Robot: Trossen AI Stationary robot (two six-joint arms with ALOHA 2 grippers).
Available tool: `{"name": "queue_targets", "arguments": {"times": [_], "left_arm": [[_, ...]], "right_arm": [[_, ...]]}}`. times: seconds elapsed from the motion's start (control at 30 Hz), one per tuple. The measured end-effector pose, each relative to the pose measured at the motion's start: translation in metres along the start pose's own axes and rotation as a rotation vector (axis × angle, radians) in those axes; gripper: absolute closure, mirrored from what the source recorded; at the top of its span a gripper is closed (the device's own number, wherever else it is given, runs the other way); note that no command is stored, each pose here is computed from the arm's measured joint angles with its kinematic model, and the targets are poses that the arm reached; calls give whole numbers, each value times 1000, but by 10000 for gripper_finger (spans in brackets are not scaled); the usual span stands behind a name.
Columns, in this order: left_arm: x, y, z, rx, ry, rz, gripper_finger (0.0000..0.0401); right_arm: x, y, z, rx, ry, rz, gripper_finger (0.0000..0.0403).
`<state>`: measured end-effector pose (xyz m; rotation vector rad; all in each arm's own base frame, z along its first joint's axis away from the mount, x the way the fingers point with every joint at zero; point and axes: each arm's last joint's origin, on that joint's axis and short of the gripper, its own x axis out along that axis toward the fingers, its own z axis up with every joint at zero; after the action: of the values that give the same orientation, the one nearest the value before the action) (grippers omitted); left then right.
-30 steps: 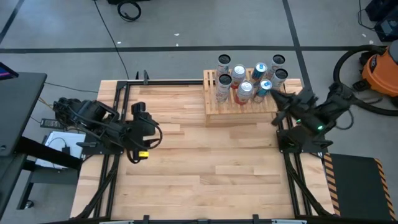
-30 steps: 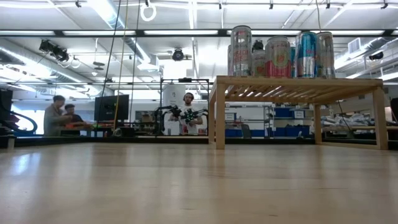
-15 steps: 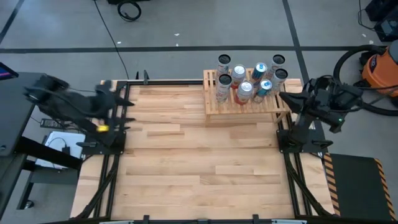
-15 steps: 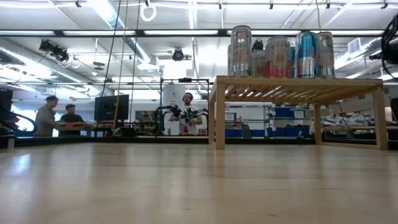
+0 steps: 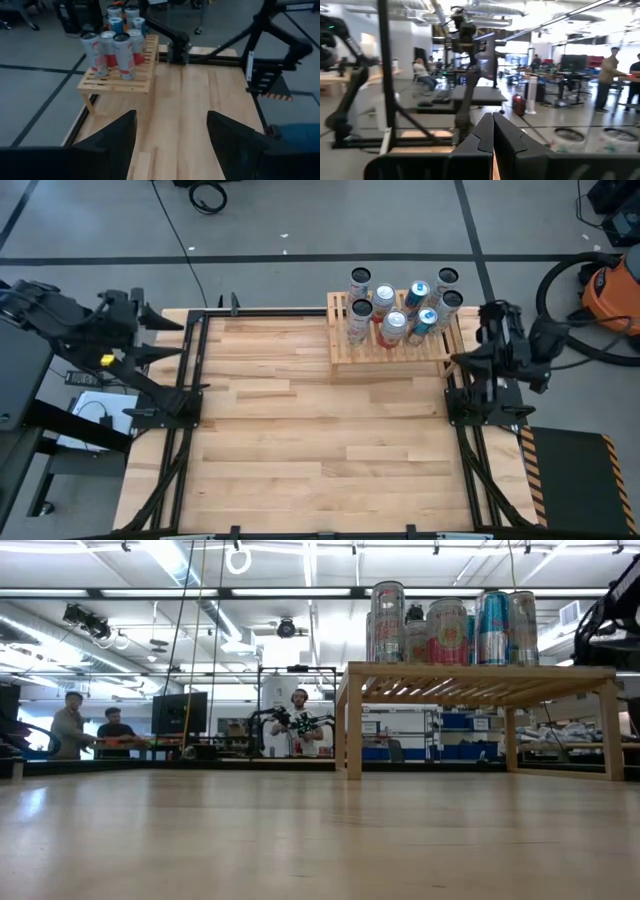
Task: Place canned beverage on shelf
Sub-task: Return to Home Position
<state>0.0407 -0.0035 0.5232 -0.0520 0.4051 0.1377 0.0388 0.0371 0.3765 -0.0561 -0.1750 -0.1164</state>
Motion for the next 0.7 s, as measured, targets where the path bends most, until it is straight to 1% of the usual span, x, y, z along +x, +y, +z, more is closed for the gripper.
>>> {"name": "queue_targets", "arguments": {"times": [0.07, 0.17, 0.27, 0.37, 0.47, 0.57, 0.67, 0.7], "left_arm": [[5, -3, -3, 17, 13, -18, 158], [16, -7, -13, 46, 34, -42, 158], [30, -11, -31, 42, 29, -53, 158], [43, -15, -52, 33, 28, -103, 158], [58, -19, -70, 6, -14, -124, 158], [76, -24, -92, -17, -56, -143, 158], [99, -31, -118, -16, -53, -150, 158], [106, -33, -127, -16, -54, -151, 158]], "right_arm": [[-2, 3, -10, 8, 2, 23, 396], [-6, 9, -27, 19, 4, 54, 396], [-9, 16, -41, 38, 1, 83, 396], [-11, 23, -53, 51, -20, 124, 395], [-13, 29, -63, 61, -24, 144, 393], [-13, 30, -71, 81, 42, 80, 387], [-14, 27, -76, 101, 144, -41, 381], [-14, 26, -77, 130, 168, -74, 380]]}}
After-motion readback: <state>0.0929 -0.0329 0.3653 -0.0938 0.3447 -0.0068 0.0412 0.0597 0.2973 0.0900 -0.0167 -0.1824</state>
